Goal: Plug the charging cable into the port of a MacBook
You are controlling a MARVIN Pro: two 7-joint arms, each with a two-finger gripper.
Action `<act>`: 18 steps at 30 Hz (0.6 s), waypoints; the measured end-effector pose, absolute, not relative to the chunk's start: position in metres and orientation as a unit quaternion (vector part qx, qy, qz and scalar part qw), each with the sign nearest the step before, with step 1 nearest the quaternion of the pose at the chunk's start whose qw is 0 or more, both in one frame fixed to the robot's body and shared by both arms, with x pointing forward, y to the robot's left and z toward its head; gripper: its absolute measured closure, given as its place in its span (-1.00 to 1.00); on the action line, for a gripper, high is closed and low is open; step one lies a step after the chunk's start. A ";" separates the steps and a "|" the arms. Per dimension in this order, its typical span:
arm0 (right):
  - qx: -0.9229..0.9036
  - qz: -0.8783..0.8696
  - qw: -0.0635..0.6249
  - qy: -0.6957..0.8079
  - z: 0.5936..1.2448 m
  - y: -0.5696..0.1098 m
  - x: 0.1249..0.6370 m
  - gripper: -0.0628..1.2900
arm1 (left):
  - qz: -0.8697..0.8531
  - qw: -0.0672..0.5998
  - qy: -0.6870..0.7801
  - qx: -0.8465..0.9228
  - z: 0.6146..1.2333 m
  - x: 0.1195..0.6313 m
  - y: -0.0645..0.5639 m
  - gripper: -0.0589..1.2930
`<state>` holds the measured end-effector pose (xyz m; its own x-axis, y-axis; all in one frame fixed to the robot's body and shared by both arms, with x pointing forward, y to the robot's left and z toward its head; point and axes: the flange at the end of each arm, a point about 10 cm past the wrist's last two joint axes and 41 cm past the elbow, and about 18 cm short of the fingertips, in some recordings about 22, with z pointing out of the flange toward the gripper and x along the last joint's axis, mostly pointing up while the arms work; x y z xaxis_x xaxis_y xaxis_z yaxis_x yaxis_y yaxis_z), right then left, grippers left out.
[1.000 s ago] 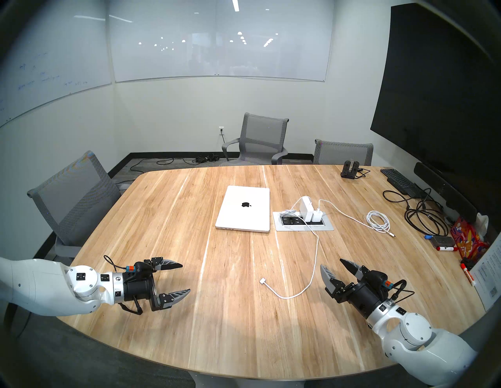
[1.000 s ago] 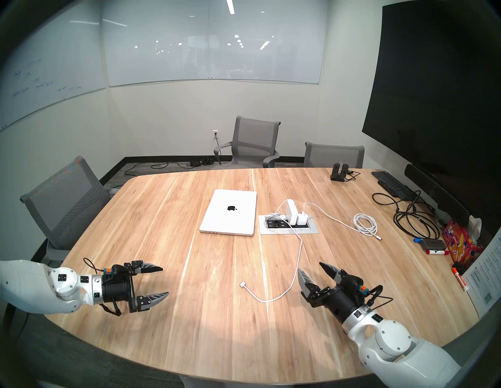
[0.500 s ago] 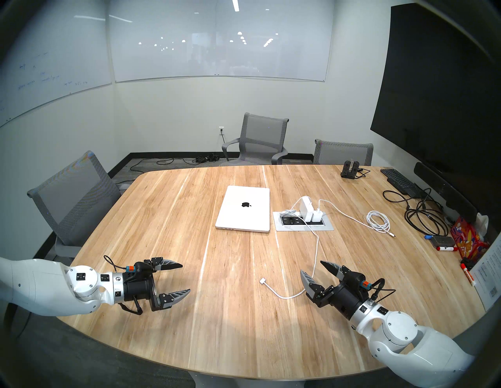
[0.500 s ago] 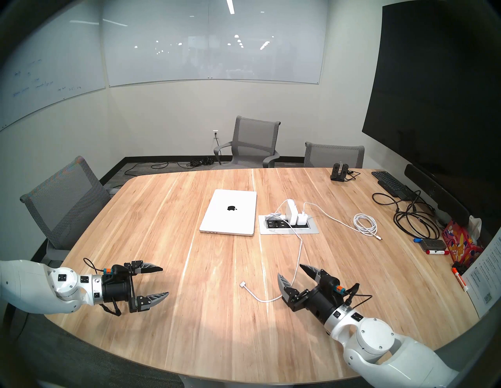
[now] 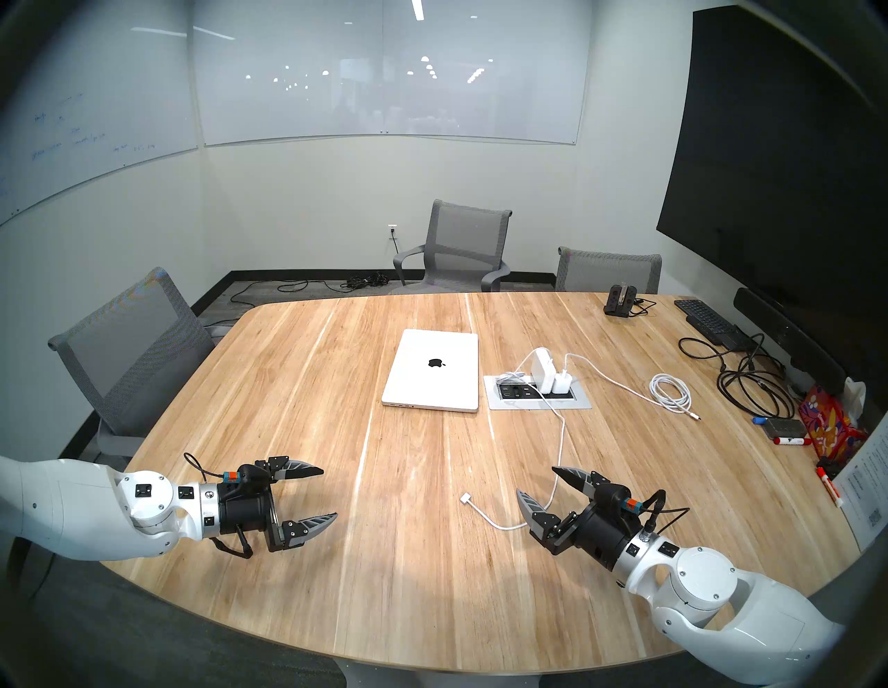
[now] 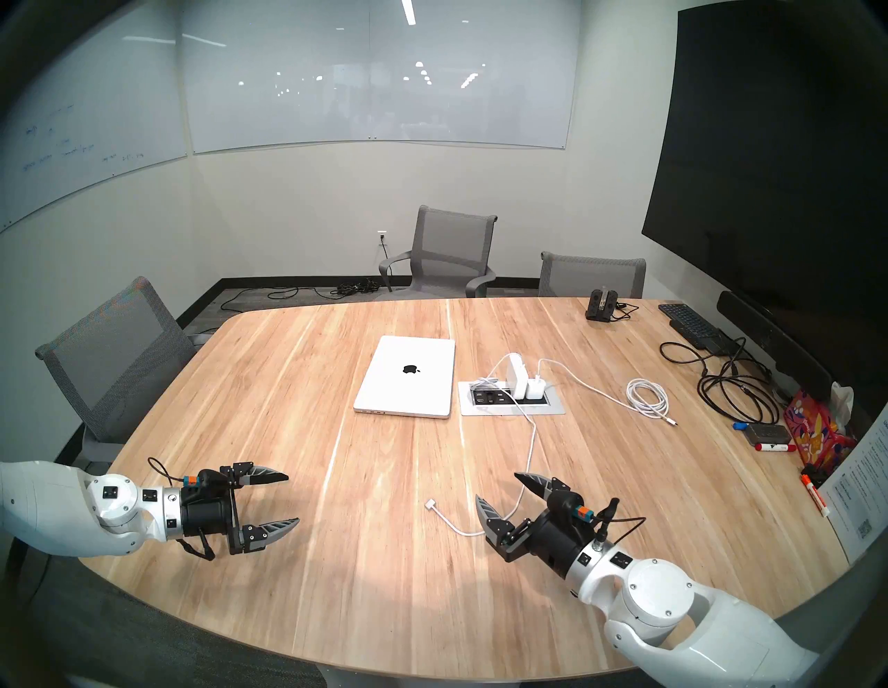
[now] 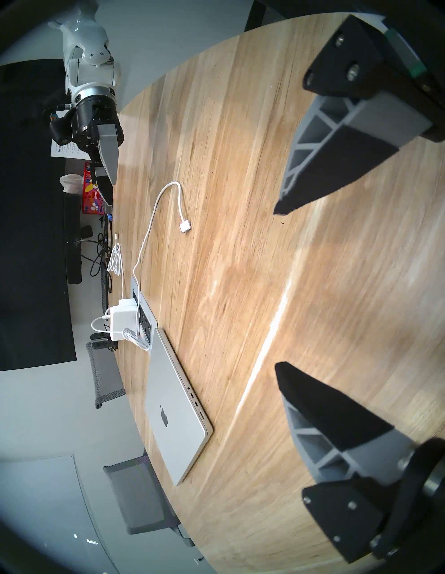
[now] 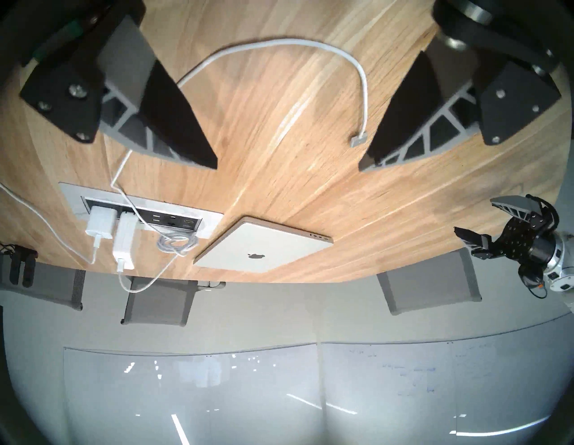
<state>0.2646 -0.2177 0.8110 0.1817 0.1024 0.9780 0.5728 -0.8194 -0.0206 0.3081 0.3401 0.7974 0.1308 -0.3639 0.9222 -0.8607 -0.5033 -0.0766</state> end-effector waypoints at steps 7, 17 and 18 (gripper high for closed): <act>-0.751 -0.576 0.197 -0.254 0.811 -0.209 0.259 -0.91 | 0.498 0.249 -0.432 0.709 0.797 0.308 0.340 -0.97; -0.760 -0.549 0.200 -0.285 0.807 -0.203 0.254 -0.91 | 0.498 0.249 -0.432 0.709 0.797 0.308 0.340 -0.97; -0.760 -0.547 0.200 -0.288 0.807 -0.202 0.254 -0.91 | 0.498 0.249 -0.432 0.709 0.797 0.308 0.340 -0.97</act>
<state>0.2544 -0.2024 0.8074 0.2356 0.2187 0.9469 0.6556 -0.7550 0.0113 0.3080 0.3401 0.7974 0.1308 -0.3641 0.9221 -0.8608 -0.5032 -0.0766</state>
